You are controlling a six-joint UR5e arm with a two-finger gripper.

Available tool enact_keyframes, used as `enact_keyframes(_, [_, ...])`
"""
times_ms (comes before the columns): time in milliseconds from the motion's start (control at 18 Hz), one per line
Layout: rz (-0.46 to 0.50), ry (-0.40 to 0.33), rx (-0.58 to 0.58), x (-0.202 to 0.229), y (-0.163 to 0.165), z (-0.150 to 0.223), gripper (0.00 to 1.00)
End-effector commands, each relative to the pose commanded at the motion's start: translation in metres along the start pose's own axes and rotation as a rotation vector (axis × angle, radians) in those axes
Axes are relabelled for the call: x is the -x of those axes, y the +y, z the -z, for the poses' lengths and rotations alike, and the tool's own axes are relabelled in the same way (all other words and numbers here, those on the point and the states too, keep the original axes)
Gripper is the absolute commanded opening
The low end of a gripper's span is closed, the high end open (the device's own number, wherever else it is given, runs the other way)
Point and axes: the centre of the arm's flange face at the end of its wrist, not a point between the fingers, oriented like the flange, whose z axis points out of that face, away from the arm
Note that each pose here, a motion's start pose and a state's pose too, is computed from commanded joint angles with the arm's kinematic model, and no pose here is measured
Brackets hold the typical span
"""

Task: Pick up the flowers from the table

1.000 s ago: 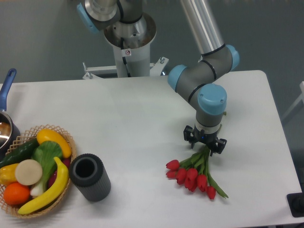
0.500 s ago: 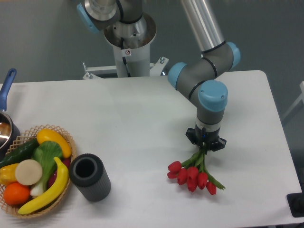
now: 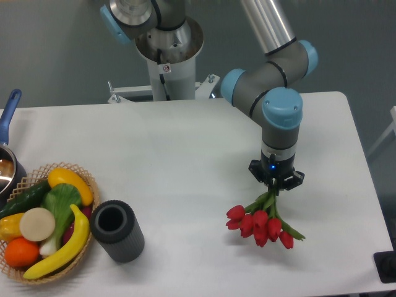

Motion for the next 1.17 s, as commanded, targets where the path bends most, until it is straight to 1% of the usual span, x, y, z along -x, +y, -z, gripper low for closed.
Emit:
enact_keyframes(278, [0.039, -0.035, -0.018, 0.013, 0.008, 0.023, 0.0])
enact_keyframes(389, [0.048, -0.043, -0.025, 0.02, 0.006, 0.031, 0.0])
enact_keyframes(667, [0.039, 0.035, 0.02, 0.047, -0.007, 0.059, 0.0])
enact_keyframes(833, [0.019, 0.086, 0.042, 0.056, -0.013, 0.069, 0.0])
enact_keyframes(1167, [0.012, 0.105, 0.052, 0.06, -0.014, 0.075, 0.0])
